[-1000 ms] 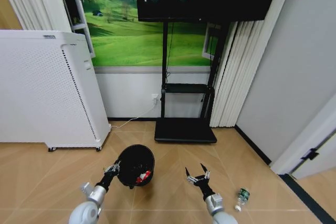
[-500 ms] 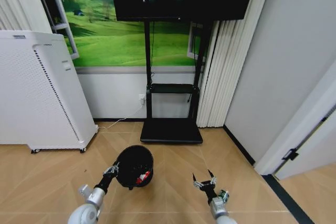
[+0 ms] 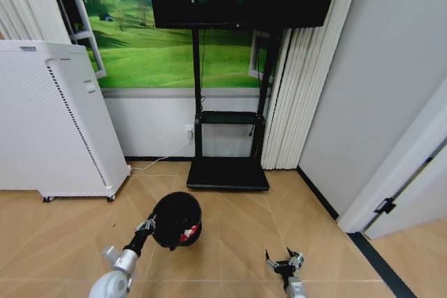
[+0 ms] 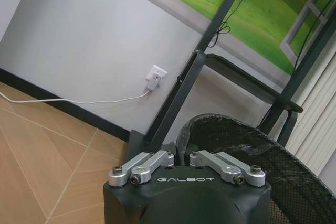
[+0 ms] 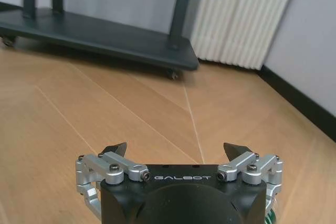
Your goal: Pick up the trash bin and place the garbage on the floor into it.
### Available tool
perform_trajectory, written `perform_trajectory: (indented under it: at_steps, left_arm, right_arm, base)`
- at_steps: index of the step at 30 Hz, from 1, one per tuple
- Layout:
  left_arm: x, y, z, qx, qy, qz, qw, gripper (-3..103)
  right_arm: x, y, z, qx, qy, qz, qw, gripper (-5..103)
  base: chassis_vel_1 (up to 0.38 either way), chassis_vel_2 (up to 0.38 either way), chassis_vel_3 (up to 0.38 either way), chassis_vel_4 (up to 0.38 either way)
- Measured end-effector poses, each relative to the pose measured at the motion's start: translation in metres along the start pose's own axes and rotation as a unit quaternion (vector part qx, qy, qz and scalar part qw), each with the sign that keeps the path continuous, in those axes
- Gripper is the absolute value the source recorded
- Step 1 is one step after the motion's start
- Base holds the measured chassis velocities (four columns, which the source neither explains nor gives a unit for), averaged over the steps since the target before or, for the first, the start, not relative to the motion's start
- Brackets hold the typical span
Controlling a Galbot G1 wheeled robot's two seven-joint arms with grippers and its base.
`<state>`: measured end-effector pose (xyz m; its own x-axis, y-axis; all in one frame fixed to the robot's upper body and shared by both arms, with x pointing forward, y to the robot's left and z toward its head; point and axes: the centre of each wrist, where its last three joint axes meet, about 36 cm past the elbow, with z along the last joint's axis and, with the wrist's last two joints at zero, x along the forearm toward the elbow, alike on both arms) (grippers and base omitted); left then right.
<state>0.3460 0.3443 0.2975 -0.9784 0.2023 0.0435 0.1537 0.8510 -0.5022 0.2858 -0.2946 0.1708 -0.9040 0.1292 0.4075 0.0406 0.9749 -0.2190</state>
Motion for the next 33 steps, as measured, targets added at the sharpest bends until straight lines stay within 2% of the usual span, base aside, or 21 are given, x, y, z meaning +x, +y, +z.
perform_trajectory:
  at_steps: [4,13,21,22,26,29,30,33]
  left_arm:
    - [0.002,0.003,-0.003,0.0,-0.004,0.002,1.0,7]
    - [-0.001,0.005,0.001,0.004,-0.007,0.003,1.0,7]
    - [-0.001,0.003,0.003,0.005,-0.005,0.006,1.0,7]
    - [0.0,0.003,0.001,0.004,-0.006,0.005,1.0,7]
    - [0.002,0.005,-0.002,0.003,-0.009,0.001,1.0,7]
    - [0.006,0.008,-0.004,0.002,-0.011,-0.004,0.9999,7]
    - [0.006,0.008,-0.004,0.002,-0.011,-0.004,0.9999,7]
    - [0.007,0.009,-0.003,0.002,-0.011,-0.006,0.9999,7]
  right_arm:
    - [-0.004,-0.004,0.012,-0.019,0.034,0.023,0.999,100]
    - [0.001,-0.008,0.045,-0.025,0.079,0.052,0.995,100]
    - [-0.042,-0.003,0.051,-0.021,0.096,0.068,0.993,100]
    - [-0.049,-0.004,0.05,-0.023,0.096,0.07,0.993,103]
    - [-0.056,-0.007,0.051,-0.029,0.1,0.066,0.992,95]
    - [-0.052,-0.013,0.055,-0.029,0.102,0.066,0.992,79]
    - [-0.052,-0.013,0.055,-0.029,0.102,0.066,0.992,79]
    - [-0.046,-0.015,0.058,-0.031,0.1,0.066,0.992,63]
  base:
    - [-0.012,-0.005,0.026,0.002]
    - [0.0,0.0,0.0,0.0]
    - [0.0,0.0,0.0,0.0]
    - [0.0,0.0,0.0,0.0]
    - [0.0,0.0,0.0,0.0]
    - [0.0,0.0,0.0,0.0]
    - [0.0,0.0,0.0,0.0]
    - [0.0,0.0,0.0,0.0]
